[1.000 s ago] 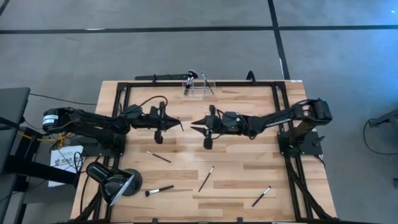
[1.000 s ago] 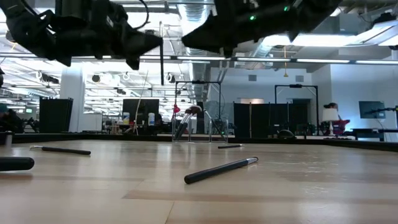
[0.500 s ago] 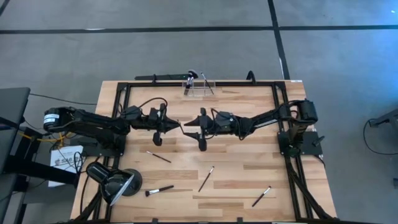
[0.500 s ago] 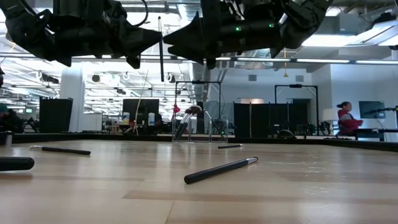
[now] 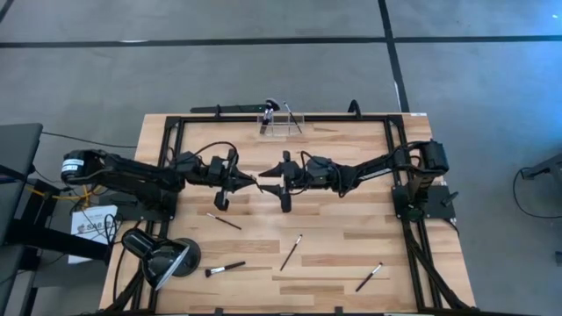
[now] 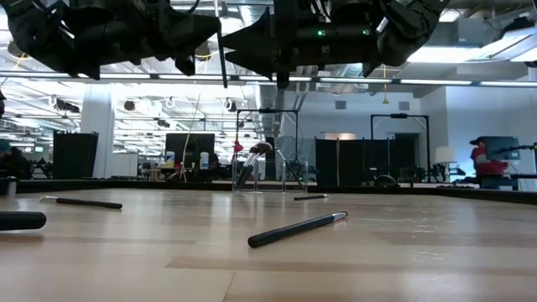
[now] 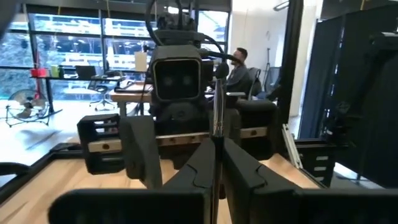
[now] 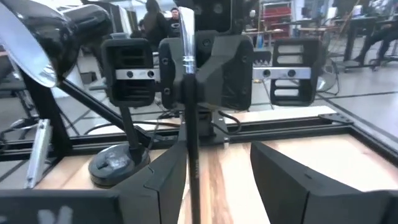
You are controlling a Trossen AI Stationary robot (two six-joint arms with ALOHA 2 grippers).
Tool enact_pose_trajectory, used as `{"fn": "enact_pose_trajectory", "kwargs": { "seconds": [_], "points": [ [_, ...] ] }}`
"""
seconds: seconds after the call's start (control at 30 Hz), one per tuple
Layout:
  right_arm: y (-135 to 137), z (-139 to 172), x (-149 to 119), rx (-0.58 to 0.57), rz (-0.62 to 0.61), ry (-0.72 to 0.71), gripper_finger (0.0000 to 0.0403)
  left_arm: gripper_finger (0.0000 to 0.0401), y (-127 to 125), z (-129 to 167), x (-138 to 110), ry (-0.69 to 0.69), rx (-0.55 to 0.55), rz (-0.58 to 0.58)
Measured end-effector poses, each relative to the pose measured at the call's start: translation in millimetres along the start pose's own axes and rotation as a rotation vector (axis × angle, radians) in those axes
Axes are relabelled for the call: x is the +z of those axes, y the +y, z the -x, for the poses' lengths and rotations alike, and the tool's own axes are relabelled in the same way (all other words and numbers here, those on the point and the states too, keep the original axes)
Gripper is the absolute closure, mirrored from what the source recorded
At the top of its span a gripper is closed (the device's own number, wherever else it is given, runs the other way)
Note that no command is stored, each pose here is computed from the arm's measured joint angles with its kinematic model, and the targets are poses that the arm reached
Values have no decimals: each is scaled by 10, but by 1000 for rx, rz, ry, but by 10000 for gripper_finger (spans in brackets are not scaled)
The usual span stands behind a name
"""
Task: Sort items
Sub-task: Put the eyeshadow brush into the right section of the transparent organizer
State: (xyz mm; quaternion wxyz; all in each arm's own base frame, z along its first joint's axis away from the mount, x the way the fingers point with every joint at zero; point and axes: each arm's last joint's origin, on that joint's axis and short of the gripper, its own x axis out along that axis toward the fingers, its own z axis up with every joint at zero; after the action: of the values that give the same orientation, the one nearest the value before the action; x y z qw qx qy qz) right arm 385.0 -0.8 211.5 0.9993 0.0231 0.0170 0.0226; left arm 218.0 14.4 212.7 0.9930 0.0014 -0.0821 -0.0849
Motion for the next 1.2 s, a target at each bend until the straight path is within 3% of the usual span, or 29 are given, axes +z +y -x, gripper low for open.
{"fn": "enact_pose_trajectory", "kwargs": {
  "seconds": [0.6, 1.2],
  "points": [
    [82, 0, -16, 51, -16, 16, 286, 386, 8, -258, -167, 84, 2, 9],
    [111, 11, -114, 170, -5, 127, 285, 386, 18, -250, -108, 75, -16, 25]
  ]
}}
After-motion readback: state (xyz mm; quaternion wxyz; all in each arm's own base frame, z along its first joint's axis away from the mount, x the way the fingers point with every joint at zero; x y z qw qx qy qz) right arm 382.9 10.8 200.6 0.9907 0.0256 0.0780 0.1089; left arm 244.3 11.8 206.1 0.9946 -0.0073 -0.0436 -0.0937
